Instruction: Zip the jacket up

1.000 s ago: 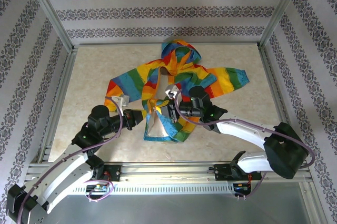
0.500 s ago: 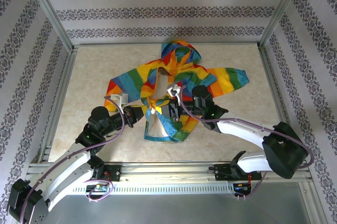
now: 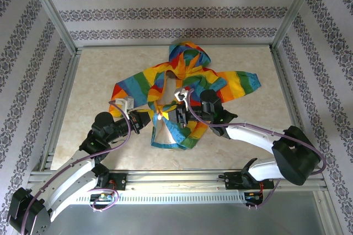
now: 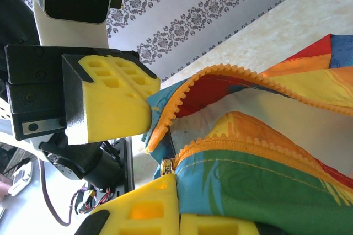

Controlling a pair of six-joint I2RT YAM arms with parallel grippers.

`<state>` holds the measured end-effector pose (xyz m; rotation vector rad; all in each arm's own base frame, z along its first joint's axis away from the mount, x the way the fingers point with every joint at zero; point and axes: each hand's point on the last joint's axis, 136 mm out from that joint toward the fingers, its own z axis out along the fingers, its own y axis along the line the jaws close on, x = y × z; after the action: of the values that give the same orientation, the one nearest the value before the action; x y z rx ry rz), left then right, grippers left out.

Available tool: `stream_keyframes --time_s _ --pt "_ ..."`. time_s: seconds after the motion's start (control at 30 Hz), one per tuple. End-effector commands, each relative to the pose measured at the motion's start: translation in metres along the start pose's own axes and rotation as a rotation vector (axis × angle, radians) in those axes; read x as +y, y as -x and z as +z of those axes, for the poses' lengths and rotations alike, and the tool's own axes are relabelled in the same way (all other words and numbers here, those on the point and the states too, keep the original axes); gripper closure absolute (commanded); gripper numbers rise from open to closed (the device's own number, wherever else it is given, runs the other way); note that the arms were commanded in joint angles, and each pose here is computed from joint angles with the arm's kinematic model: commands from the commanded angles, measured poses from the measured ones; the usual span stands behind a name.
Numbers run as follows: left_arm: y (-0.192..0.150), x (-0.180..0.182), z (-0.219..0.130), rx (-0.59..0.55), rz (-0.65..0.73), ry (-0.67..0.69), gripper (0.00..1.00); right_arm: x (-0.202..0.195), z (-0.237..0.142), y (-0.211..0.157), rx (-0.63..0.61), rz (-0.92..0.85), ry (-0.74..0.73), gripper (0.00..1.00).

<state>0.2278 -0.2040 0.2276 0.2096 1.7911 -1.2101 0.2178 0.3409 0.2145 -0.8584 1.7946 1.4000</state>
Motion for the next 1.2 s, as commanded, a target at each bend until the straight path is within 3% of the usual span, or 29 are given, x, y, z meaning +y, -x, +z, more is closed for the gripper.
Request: stream_keyframes --time_s 0.0,1.17 --pt "0.006 0.004 -0.002 -0.037 0.04 0.019 1.0 0.008 0.0 0.01 -0.033 -0.031 0.047 1.0" --pt "0.007 0.008 -0.005 -0.064 0.03 0.029 1.0 0.009 0.002 0.012 -0.039 -0.015 0.056 1.0"
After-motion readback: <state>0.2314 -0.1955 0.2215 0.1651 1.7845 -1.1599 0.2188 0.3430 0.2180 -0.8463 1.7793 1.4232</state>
